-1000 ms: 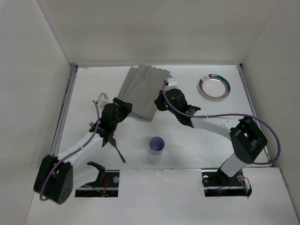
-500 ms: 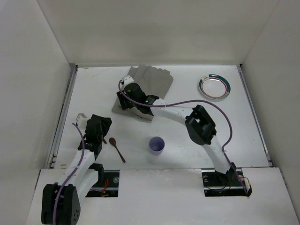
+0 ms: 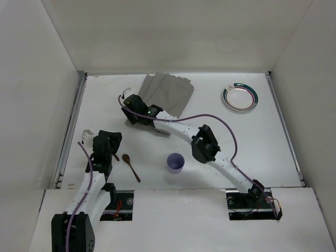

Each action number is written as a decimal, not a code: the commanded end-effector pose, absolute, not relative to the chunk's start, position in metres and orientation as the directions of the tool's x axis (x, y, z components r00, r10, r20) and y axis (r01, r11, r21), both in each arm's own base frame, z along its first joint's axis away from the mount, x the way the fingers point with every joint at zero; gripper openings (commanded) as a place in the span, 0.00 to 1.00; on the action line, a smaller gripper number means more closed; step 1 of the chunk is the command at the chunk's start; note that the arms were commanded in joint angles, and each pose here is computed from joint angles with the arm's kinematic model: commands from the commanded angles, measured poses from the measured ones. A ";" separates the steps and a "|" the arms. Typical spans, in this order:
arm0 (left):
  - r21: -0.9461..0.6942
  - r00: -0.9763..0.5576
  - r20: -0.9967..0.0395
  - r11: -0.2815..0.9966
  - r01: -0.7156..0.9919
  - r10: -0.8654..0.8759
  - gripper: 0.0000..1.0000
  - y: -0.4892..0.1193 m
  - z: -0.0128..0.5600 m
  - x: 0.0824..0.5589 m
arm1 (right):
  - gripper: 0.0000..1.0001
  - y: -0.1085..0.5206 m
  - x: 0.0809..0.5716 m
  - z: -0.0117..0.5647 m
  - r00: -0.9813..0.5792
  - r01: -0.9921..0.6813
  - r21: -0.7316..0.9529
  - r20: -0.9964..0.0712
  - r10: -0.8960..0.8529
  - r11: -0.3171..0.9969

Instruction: Set the dinner table for one person

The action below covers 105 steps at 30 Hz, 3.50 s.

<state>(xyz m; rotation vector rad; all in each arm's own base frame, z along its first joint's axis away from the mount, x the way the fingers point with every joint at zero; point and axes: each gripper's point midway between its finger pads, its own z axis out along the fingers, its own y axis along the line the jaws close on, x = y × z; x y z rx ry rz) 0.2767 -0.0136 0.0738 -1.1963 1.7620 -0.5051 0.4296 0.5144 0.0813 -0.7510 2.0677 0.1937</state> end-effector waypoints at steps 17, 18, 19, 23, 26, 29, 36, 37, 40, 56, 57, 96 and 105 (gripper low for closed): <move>-0.779 -0.120 -0.416 0.421 -0.465 -0.901 0.52 -0.020 0.077 0.285 | 0.38 0.508 0.414 0.083 -0.399 -0.589 -0.256 -0.733 -0.551 0.766; -0.781 -0.121 -0.412 0.418 -0.464 -0.903 0.52 -0.021 0.077 0.286 | 0.37 0.508 0.415 0.083 -0.391 -0.593 -0.262 -0.733 -0.557 0.761; -0.780 -0.124 -0.410 0.418 -0.465 -0.904 0.52 -0.021 0.076 0.286 | 0.37 0.508 0.416 0.083 -0.382 -0.596 -0.271 -0.732 -0.564 0.756; -0.780 -0.128 -0.408 0.418 -0.466 -0.904 0.52 -0.022 0.075 0.285 | 0.50 0.506 0.418 0.084 -0.365 -0.595 -0.299 -0.727 -0.581 0.747; -0.781 -0.127 -0.409 0.418 -0.464 -0.904 0.52 -0.022 0.076 0.286 | 0.39 0.506 0.417 0.083 -0.364 -0.604 -0.302 -0.719 -0.593 0.737; -0.788 -0.121 -0.407 0.415 -0.454 -0.906 0.52 -0.022 0.078 0.287 | 0.24 0.507 0.415 0.083 -0.368 -0.610 -0.289 -0.722 -0.586 0.738; -0.785 -0.121 -0.410 0.417 -0.459 -0.904 0.52 -0.022 0.075 0.288 | 0.00 0.506 0.415 0.099 -0.392 -0.574 -0.252 -0.750 -0.532 0.779; -0.786 -0.124 -0.407 0.417 -0.457 -0.905 0.52 -0.023 0.075 0.289 | 0.00 0.508 0.415 0.109 -0.393 -0.566 -0.231 -0.768 -0.505 0.792; -0.784 -0.136 -0.407 0.422 -0.455 -0.903 0.55 -0.026 0.076 0.294 | 0.00 0.514 0.414 0.147 -0.383 -0.556 -0.152 -0.826 -0.414 0.817; -0.742 -0.167 -0.439 0.461 -0.487 -0.883 0.57 -0.037 0.054 0.354 | 0.00 0.486 0.416 0.193 -0.487 -0.541 0.029 -0.826 -0.285 0.840; -0.731 -0.169 -0.453 0.473 -0.491 -0.875 0.57 -0.036 0.053 0.358 | 0.00 0.482 0.417 0.199 -0.493 -0.536 0.041 -0.826 -0.273 0.843; -0.643 -0.256 -0.567 0.615 -0.456 -0.783 0.29 -0.058 0.061 0.338 | 0.04 0.115 0.336 0.133 -0.224 0.306 0.759 -0.529 0.819 0.574; -0.490 -0.470 -0.632 0.788 -0.373 -0.616 0.60 -0.099 0.060 0.389 | 0.04 0.121 0.352 0.157 -0.249 0.233 0.689 -0.640 0.727 0.687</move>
